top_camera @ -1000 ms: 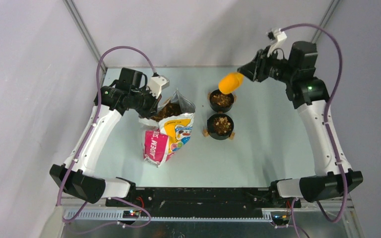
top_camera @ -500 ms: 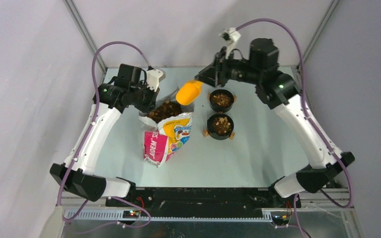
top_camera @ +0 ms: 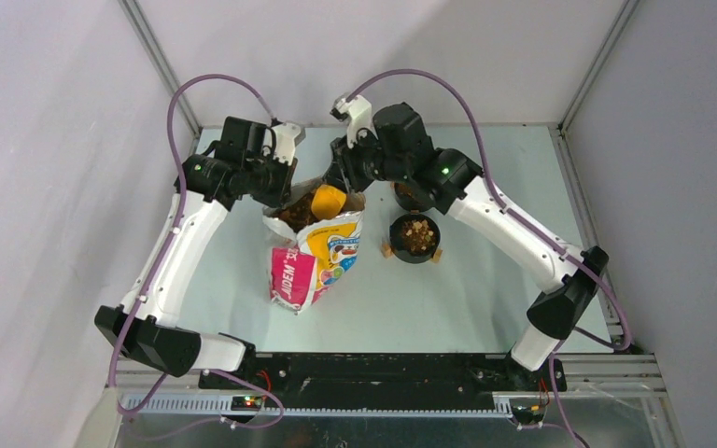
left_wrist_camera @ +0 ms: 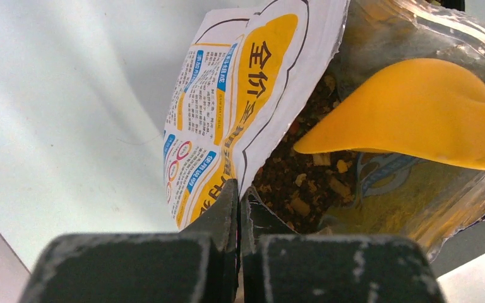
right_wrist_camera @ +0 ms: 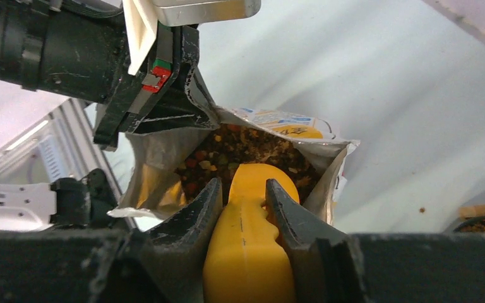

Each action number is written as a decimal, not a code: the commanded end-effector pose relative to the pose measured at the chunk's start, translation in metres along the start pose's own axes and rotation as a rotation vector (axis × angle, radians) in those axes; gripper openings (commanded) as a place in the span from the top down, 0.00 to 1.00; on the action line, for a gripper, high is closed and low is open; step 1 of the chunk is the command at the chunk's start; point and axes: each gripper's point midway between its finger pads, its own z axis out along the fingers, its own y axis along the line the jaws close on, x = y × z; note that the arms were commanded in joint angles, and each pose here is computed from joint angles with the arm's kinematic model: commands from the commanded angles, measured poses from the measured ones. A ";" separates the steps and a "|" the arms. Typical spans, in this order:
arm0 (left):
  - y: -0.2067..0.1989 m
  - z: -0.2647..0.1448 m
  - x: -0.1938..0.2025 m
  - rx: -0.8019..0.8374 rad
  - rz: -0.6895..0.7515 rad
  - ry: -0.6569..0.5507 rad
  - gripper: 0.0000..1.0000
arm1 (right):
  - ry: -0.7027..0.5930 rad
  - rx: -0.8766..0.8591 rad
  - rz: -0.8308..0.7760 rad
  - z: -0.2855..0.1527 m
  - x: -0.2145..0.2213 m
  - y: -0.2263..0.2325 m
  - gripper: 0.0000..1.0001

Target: Serve the pet food

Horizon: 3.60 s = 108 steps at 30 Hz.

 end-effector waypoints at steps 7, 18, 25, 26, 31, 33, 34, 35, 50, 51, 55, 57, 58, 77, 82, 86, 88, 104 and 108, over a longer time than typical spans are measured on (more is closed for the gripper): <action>-0.016 -0.038 -0.043 0.042 -0.041 -0.184 1.00 | -0.037 0.103 -0.137 0.020 -0.006 -0.012 1.00; -0.022 -0.031 -0.030 0.078 -0.057 -0.165 1.00 | 0.038 0.093 -0.132 0.032 0.033 -0.017 1.00; -0.022 -0.023 -0.026 0.082 -0.065 -0.136 1.00 | 0.180 0.155 -0.074 0.048 0.092 -0.035 1.00; -0.023 -0.023 -0.026 0.085 -0.064 -0.136 1.00 | 0.198 0.156 -0.070 0.052 0.099 -0.037 1.00; -0.024 -0.022 -0.023 0.093 -0.062 -0.139 1.00 | 0.272 0.103 -0.065 0.062 0.131 -0.027 1.00; -0.024 -0.021 -0.025 0.095 -0.062 -0.142 1.00 | 0.301 0.085 -0.051 0.066 0.145 -0.026 1.00; -0.024 -0.020 -0.025 0.094 -0.062 -0.138 1.00 | 0.317 0.062 -0.031 0.067 0.150 -0.022 1.00; -0.023 -0.018 -0.026 0.089 -0.065 -0.131 1.00 | 0.340 0.053 -0.015 0.068 0.157 -0.022 1.00; -0.007 -0.012 -0.023 0.067 0.011 -0.083 1.00 | 0.279 -0.297 0.521 0.039 0.100 -0.010 1.00; -0.007 -0.011 -0.024 0.068 0.015 -0.082 1.00 | 0.276 -0.297 0.582 0.037 0.094 -0.012 1.00; -0.003 -0.010 -0.023 0.052 0.042 -0.085 1.00 | 0.264 -0.341 0.790 0.028 0.076 -0.019 1.00; 0.000 -0.009 -0.022 0.038 0.048 -0.093 1.00 | 0.253 -0.350 0.822 0.023 0.068 -0.022 1.00; 0.001 -0.014 -0.024 0.026 0.053 -0.116 1.00 | 0.243 -0.354 0.829 0.022 0.064 -0.022 1.00; 0.000 -0.014 -0.027 0.026 0.093 -0.195 1.00 | 0.043 -0.382 0.929 -0.022 0.004 -0.065 1.00; -0.001 -0.020 -0.029 0.032 0.114 -0.190 1.00 | -0.019 -0.341 0.952 -0.028 -0.011 -0.079 1.00; 0.000 -0.021 -0.031 0.032 0.139 -0.175 1.00 | -0.062 -0.357 0.998 -0.028 -0.016 -0.087 1.00; 0.000 -0.020 -0.031 0.036 0.155 -0.169 1.00 | -0.067 -0.353 1.038 -0.025 -0.011 -0.093 1.00; 0.007 -0.027 -0.051 0.013 0.191 -0.157 1.00 | -0.175 -0.465 1.241 -0.029 0.002 -0.118 1.00; 0.010 -0.030 -0.056 -0.004 0.203 -0.149 1.00 | -0.226 -0.508 1.331 -0.013 0.012 -0.125 1.00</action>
